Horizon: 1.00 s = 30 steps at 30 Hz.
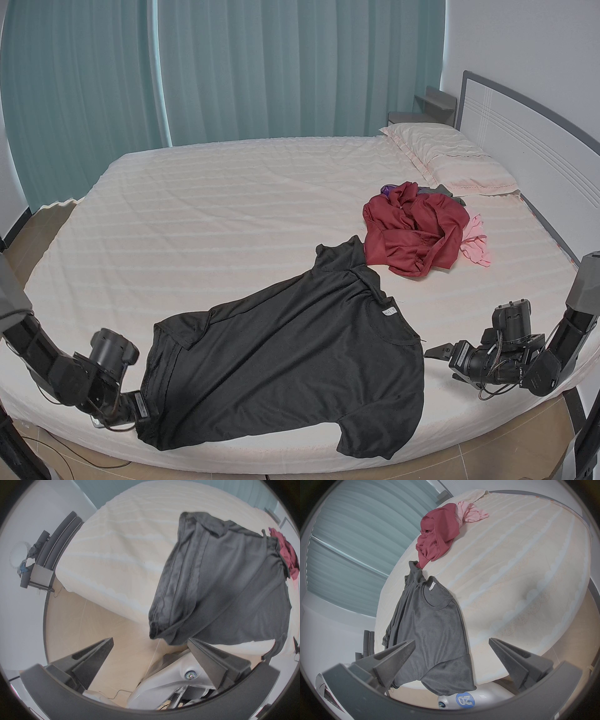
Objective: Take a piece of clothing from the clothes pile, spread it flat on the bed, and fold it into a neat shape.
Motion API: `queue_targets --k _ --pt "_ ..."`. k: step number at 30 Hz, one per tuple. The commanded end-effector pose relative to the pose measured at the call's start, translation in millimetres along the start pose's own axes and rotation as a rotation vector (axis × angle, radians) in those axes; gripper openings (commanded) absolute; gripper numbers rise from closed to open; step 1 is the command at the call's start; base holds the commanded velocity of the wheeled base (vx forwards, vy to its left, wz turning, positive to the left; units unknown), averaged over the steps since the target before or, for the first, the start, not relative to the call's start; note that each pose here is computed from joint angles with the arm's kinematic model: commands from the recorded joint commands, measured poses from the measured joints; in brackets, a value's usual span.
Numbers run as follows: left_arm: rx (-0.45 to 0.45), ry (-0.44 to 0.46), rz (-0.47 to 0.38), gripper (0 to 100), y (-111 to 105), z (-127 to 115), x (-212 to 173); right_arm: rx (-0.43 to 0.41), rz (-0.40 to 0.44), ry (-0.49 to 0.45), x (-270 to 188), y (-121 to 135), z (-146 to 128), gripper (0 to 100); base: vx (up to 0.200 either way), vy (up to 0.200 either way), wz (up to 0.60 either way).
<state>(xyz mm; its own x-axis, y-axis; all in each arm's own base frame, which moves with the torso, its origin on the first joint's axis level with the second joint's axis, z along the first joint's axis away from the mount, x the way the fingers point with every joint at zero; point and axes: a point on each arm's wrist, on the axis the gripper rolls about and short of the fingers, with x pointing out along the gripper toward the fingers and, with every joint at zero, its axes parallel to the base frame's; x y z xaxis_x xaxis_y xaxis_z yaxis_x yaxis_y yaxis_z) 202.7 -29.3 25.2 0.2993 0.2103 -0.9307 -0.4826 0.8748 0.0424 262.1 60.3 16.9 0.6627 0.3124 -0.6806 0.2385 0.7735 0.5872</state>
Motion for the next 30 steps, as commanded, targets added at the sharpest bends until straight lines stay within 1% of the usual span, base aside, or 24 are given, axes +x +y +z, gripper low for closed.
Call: queue_targets --k 1,2,5,6,11,12,14,15,16,17,21,26,27,30 --pt "-0.108 -0.139 -0.162 100 1 33 -32 -0.003 0.004 0.001 0 1 -1 100 0.0 0.0 0.0" --pt "-0.106 -0.137 -0.198 100 -2 36 -34 -0.004 0.005 0.003 0 2 -1 100 0.0 0.0 0.0" --pt "-0.116 -0.149 -0.253 100 -12 46 -37 -0.004 0.005 0.003 0 2 -1 100 0.0 0.0 0.0" --pt "-0.129 -0.144 -0.279 100 -19 52 -36 -0.004 0.005 0.003 0 2 -1 100 0.0 0.0 0.0" --pt "-0.212 -0.076 -0.386 100 -52 72 -26 -0.004 0.005 0.003 0 2 -1 100 0.0 0.0 0.0" --pt "-0.233 -0.054 -0.41 100 -62 76 -21 -0.004 0.006 0.002 -1 2 -1 100 0.0 0.0 0.0" --pt "-0.265 -0.033 -0.428 100 -75 81 -15 -0.004 0.006 0.002 -1 2 -1 100 0.0 0.0 0.0" --pt "-0.265 -0.033 -0.428 100 -75 81 -15 -0.004 0.006 0.002 -1 2 -1 100 0.0 0.0 0.0" --pt "-0.295 -0.01 -0.429 100 -91 86 -3 -0.004 0.006 0.002 -1 2 -1 100 0.0 0.0 0.0" --pt "-0.3 -0.005 -0.429 100 -96 87 1 -0.004 0.007 0.001 -1 2 -1 100 0.0 0.0 0.0" --pt "-0.293 0.016 -0.409 100 -113 88 22 -0.005 0.011 -0.002 -2 3 0 100 0.0 0.0 0.0" --pt "-0.321 0.027 -0.405 100 -128 91 36 -0.005 0.011 -0.002 -2 3 0 100 0.0 0.0 0.0" --pt "-0.321 0.027 -0.405 100 -128 91 36 -0.005 0.011 -0.002 -2 3 0 100 0.0 0.0 0.0" --pt "-0.327 0.007 -0.371 100 -135 93 49 -0.005 0.011 -0.002 -2 3 0 100 0.0 0.0 0.0"
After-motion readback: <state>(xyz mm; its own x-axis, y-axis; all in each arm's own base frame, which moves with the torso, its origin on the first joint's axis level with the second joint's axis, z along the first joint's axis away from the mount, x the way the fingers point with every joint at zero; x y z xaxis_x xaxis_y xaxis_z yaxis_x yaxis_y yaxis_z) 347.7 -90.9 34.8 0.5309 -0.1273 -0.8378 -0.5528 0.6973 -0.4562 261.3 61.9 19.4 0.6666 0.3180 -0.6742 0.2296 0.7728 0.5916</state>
